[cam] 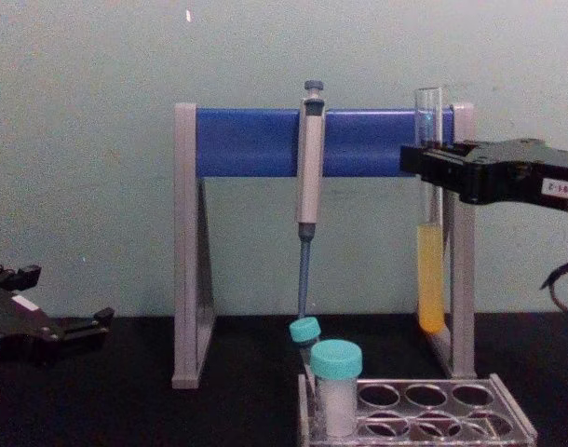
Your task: Pick up the test tube from the test tube rack, shake it, then place it back into the test tube rack.
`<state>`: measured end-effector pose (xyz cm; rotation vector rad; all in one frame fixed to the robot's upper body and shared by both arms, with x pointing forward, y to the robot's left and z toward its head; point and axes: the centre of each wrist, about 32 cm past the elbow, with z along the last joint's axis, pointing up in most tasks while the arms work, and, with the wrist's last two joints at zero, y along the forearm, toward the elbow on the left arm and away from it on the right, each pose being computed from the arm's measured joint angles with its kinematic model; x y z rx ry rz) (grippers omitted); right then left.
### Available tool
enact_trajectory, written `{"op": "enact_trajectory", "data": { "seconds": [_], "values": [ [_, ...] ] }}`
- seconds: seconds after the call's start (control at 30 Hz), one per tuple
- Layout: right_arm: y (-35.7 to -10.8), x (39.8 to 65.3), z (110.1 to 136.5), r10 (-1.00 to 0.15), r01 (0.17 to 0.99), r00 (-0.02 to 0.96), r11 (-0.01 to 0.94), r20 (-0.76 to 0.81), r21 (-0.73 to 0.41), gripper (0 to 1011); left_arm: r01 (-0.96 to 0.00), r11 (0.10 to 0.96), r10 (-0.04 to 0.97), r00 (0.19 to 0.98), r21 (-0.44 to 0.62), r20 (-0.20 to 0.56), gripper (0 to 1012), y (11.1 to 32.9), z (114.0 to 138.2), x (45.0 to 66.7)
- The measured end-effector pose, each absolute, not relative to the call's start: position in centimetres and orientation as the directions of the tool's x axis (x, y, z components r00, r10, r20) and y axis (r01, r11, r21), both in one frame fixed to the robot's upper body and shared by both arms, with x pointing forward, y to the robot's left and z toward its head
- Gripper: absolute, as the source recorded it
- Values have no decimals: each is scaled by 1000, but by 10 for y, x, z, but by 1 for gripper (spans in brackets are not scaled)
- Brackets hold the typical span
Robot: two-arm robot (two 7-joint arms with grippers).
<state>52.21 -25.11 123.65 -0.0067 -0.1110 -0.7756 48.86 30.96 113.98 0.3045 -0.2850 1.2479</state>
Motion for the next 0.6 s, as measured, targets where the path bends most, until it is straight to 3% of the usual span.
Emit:
{"op": "enact_trajectory", "data": {
  "seconds": [0.6],
  "values": [
    [-251,519,1236,-706,705,702,708,98,46,233,-955,287,880,292,70,374,1001,310,1140,489]
  ]
}}
